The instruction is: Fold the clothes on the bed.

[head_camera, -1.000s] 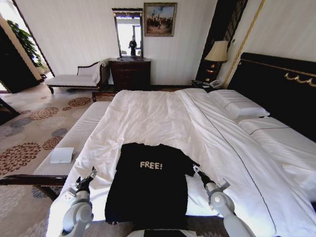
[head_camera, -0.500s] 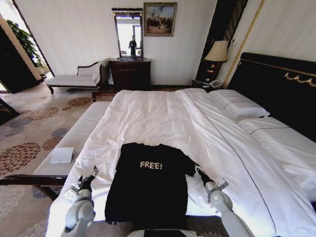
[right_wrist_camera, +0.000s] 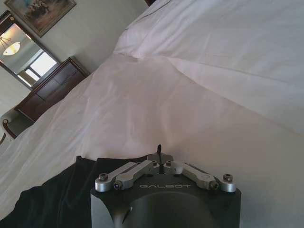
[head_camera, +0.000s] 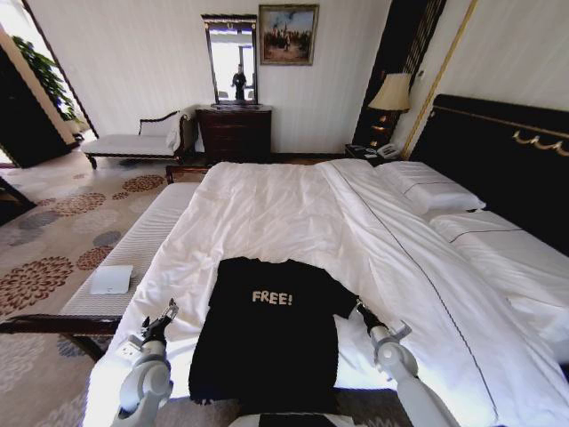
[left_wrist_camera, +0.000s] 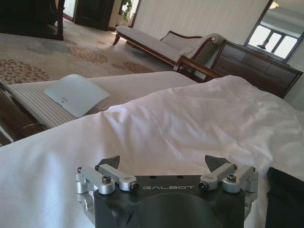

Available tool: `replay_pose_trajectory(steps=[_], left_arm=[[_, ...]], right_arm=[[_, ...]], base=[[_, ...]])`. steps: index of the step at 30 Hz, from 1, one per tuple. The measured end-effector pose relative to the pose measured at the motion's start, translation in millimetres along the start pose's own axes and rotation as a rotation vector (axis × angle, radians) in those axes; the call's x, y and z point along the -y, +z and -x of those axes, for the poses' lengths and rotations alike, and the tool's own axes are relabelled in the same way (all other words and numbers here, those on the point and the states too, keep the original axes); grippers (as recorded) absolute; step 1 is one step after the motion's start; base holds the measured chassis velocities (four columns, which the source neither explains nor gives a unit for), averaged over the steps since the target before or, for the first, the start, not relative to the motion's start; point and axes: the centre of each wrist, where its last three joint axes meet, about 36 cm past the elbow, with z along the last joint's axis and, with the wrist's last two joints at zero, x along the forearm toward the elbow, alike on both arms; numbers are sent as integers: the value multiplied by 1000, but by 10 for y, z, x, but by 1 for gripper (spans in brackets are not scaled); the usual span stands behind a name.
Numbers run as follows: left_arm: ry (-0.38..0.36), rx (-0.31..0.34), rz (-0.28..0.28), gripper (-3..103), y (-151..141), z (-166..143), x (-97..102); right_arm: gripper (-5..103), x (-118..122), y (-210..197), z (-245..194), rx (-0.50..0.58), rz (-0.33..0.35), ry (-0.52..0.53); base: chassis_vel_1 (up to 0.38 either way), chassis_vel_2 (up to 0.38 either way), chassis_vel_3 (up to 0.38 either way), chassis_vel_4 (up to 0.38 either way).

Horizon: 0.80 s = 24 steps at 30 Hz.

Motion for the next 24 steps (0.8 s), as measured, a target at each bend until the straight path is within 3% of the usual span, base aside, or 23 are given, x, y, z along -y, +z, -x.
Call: replay_pose_trajectory(steps=[13,18,24], left_arm=[[3,-1,-2,100,11,-4,15],[7,0,-1,100,20,-22,18],[41,6,-8,100,0,-84,45]], right_arm=[[0,82,-67,15,33,-23,6],[-3,134,-69,39,46,-62,-18],[16,107,-47,-6,59,-91,-67]], base=[[0,0,0,0],[0,0,0,0],[0,0,0,0]])
